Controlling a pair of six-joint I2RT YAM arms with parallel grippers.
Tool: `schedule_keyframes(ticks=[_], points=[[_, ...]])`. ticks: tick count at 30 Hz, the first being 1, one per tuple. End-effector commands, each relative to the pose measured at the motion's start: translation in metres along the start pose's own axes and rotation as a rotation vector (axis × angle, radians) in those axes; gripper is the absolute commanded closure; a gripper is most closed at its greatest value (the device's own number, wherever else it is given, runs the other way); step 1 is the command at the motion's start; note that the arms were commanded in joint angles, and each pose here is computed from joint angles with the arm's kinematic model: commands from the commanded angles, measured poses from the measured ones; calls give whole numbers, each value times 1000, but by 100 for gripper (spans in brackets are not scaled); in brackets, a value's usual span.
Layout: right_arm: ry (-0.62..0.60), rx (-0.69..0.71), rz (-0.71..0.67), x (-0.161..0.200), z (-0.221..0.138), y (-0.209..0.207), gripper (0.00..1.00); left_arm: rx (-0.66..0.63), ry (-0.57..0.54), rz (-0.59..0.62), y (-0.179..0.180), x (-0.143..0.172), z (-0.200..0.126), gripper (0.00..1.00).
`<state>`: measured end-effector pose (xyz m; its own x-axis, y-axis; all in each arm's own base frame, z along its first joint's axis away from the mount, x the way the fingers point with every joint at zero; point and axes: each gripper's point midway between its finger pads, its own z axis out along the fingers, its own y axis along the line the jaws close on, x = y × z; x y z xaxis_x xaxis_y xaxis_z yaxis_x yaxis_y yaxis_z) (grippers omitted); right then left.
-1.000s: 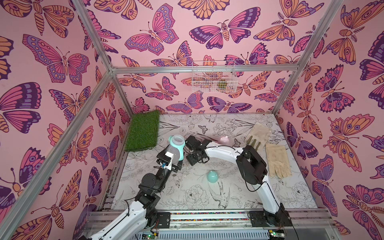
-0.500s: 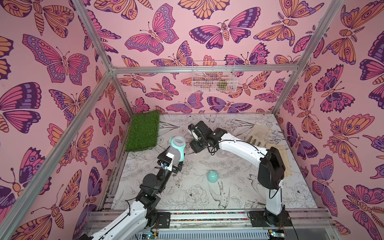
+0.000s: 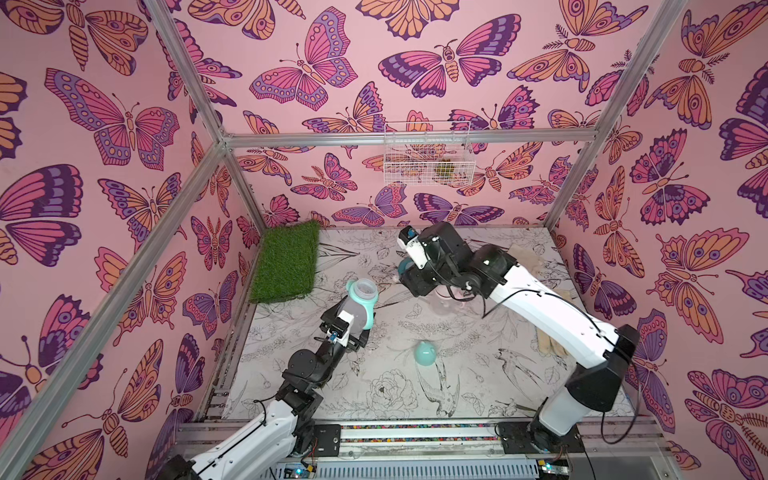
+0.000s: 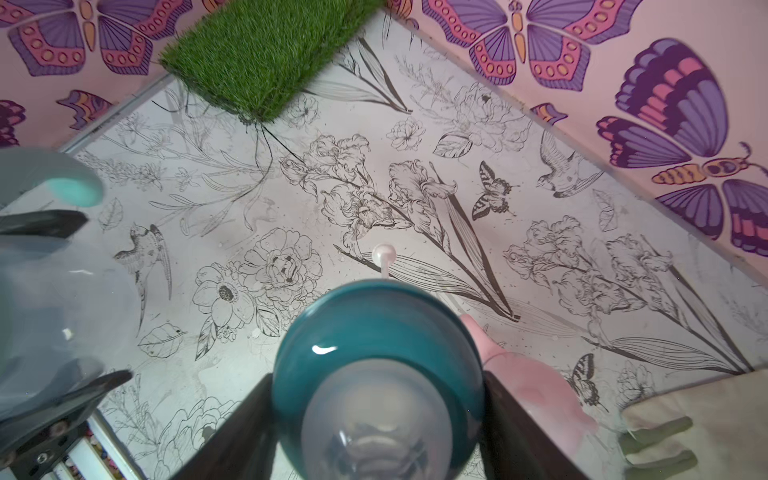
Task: Assemble the baby bottles
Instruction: Close the nipple on the baby bottle.
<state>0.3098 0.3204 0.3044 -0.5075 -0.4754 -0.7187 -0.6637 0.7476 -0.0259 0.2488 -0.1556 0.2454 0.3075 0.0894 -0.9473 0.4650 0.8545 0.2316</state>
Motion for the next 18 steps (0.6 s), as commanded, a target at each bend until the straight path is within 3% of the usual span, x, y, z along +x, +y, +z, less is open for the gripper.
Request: schedule_keyframes(ticks=[1, 8, 18], points=[[-26, -10, -39, -5, -28, 0, 63, 20, -54, 8, -3, -8, -2, 100], [-112, -65, -72, -22, -77, 8, 64, 134, 4, 2, -23, 7, 1, 100], [-227, -191, -104, -40, -119, 34, 66, 174, 78, 0, -33, 30, 2, 100]])
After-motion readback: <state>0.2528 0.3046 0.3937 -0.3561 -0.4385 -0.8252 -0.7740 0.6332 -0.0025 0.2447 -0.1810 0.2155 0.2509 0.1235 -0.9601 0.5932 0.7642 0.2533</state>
